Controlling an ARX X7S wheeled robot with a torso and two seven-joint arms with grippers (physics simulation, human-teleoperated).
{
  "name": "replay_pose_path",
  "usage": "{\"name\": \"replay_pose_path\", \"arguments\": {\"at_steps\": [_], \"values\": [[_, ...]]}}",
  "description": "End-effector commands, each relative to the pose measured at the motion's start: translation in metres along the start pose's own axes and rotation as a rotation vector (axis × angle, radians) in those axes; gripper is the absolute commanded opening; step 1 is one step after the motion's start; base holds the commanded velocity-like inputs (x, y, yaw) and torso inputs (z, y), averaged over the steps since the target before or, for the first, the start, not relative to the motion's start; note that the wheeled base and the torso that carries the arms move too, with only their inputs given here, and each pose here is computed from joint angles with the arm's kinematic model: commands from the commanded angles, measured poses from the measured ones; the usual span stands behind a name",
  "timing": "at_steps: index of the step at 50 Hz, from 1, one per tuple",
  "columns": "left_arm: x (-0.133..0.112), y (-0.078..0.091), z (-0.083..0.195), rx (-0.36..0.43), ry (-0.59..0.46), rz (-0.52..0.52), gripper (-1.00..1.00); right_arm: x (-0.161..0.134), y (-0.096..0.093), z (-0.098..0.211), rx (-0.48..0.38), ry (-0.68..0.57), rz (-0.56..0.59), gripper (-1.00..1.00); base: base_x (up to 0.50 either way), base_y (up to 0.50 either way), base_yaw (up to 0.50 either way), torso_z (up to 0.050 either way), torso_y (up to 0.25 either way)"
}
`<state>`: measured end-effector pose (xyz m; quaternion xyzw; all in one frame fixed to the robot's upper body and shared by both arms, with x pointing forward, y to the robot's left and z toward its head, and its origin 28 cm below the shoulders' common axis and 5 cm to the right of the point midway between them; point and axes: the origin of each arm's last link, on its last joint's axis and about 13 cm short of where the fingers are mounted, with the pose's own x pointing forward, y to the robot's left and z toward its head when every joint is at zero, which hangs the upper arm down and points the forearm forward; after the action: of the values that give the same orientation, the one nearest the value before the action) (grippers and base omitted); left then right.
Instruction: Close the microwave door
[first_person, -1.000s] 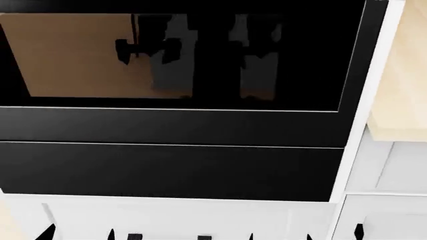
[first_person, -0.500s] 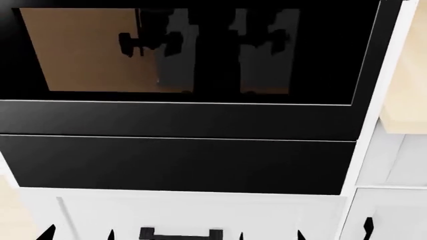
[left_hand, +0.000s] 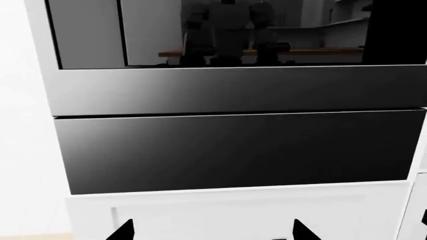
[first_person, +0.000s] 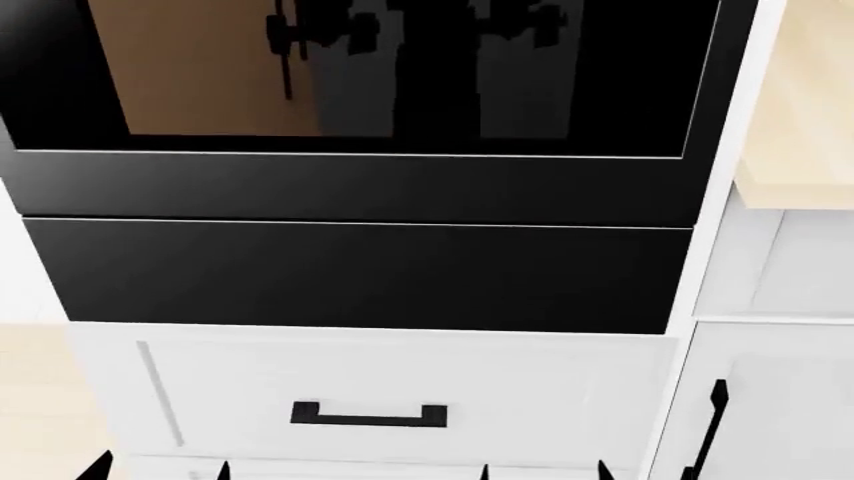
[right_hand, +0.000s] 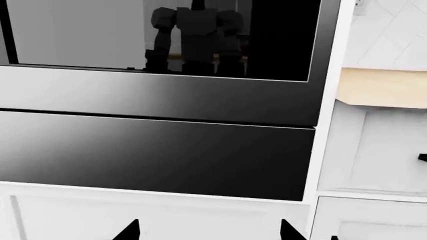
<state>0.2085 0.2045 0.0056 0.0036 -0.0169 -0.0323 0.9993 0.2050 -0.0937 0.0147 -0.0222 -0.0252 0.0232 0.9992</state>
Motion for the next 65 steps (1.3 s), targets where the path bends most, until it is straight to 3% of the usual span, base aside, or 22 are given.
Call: {"name": "replay_pose_path", "arguments": {"at_steps": [1,23,65], "values": [[0.000,0.000,-0.001,0.002,-0.004,-0.004,1.00,0.000,-0.001,0.000,-0.003,-0.014,-0.004,1.00,0.00,0.00,0.00,0.000,0.000],[0.000,-0.004,0.012,0.001,-0.005,-0.005,1.00,0.000,-0.001,0.000,-0.014,-0.009,-0.018,1.00,0.00,0.40,0.00,0.000,0.000],[0.000,-0.002,0.005,0.000,-0.011,-0.013,1.00,-0.001,0.000,0.002,-0.018,-0.011,-0.024,1.00,0.00,0.50,0.00,0.000,0.000]]}}
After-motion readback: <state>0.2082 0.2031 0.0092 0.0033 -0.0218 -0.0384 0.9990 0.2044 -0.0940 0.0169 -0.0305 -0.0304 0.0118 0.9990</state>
